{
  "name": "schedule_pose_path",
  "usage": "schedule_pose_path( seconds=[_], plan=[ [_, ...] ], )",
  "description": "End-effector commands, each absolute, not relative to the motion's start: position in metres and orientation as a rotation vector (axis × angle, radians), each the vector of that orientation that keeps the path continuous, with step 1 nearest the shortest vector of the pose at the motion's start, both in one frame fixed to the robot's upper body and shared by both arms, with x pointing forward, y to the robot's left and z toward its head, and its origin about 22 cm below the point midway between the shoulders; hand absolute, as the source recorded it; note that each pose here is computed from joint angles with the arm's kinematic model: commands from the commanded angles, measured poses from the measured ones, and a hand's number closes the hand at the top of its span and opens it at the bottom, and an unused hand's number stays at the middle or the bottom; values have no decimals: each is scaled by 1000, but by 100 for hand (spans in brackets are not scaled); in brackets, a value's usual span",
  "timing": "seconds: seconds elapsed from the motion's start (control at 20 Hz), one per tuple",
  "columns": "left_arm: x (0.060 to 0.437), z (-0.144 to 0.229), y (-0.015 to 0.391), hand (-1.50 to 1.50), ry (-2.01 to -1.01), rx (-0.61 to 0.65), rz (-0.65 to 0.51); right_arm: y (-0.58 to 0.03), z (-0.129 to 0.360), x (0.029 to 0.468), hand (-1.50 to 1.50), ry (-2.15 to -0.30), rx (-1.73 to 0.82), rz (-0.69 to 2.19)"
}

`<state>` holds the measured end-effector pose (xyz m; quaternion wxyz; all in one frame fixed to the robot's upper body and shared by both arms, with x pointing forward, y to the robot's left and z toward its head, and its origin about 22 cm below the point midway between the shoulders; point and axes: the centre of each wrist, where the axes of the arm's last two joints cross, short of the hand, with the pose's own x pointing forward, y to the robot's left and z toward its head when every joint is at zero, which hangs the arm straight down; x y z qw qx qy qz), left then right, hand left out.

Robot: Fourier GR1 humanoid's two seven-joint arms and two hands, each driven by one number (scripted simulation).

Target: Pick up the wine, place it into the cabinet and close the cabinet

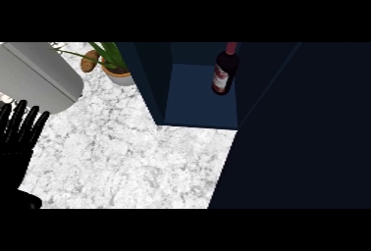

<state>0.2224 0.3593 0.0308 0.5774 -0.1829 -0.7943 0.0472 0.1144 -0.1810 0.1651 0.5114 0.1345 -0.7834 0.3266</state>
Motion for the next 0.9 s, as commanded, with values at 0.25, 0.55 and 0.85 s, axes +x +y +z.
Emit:
schedule_pose_path(
  seconds=[0.25,0.55,0.85],
  plan=[
    [229,38,377,-150,-1861,-411,79,-124,184,132,150,-1818,610,699],
    [231,37,383,-150,-1852,-408,126,-42,212,177,150,-1809,601,690],
    [219,25,391,-150,-1856,-419,138,-4,245,239,150,-1789,556,636]
  ],
)
